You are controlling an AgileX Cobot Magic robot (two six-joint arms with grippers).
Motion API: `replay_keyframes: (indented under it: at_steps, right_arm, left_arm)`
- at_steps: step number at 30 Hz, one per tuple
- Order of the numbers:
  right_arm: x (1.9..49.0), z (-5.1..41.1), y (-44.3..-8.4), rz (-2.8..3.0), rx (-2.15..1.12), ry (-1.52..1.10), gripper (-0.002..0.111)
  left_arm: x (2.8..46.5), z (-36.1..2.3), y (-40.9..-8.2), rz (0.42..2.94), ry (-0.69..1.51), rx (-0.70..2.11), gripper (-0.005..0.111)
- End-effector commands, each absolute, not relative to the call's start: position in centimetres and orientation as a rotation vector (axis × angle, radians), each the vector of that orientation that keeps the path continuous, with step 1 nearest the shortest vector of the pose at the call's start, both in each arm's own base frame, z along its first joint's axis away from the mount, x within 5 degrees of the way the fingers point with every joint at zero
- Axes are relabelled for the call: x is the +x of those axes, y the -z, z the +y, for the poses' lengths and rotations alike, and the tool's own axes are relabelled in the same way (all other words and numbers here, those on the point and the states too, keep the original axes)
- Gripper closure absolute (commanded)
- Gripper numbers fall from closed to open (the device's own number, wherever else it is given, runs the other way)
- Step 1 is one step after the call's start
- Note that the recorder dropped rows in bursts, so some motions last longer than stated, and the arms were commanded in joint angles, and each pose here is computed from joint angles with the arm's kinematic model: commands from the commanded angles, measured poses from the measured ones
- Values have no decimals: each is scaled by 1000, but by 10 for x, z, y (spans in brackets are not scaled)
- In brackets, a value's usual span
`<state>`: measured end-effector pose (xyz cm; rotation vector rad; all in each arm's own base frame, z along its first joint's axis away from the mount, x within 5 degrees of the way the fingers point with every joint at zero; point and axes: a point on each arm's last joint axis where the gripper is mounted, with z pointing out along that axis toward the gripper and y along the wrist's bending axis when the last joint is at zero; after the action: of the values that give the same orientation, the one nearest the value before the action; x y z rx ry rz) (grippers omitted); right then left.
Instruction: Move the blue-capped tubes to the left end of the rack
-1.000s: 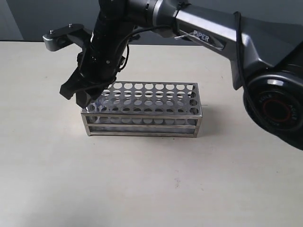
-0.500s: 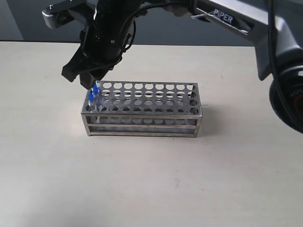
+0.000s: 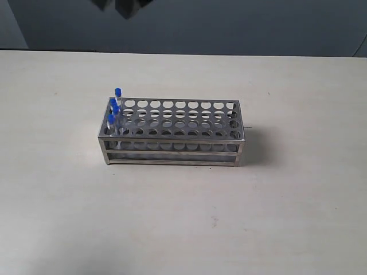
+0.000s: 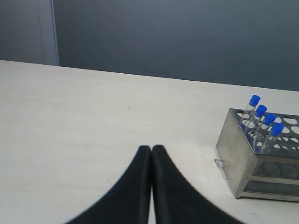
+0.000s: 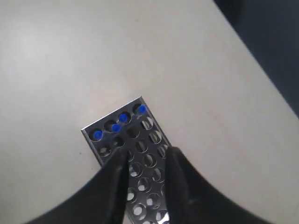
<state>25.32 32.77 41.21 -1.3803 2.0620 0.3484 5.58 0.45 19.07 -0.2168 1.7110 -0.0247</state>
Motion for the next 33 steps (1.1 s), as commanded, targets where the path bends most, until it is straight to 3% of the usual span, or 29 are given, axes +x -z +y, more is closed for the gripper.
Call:
replay_keyframes:
  at_steps: [1,2,8,19,27,33]
  right_arm:
    - [226,290,-469,1961,-1273,-391,103]
    - [218,279,-483,1939,-1241,-409,109]
    - [177,228,-528,1847,-1148,-462,109]
    - [126,153,-501,2053,-923,-475,109]
    - [98,121,-516,1983,-870,-553,109]
    - [100,102,-511,1962,-820,-380,109]
  left_arm:
    - [55,4,-192,1707,33,-206,106]
    - [55,4,-192,1707,33,-206,106]
    - [55,4,-192,1707,33,-206,106]
    - [55,4,-192,1707,33,-206,106]
    - [55,4,-192,1707,33,-206,106]
    - [55,4,-192,1707,33,-206,106]
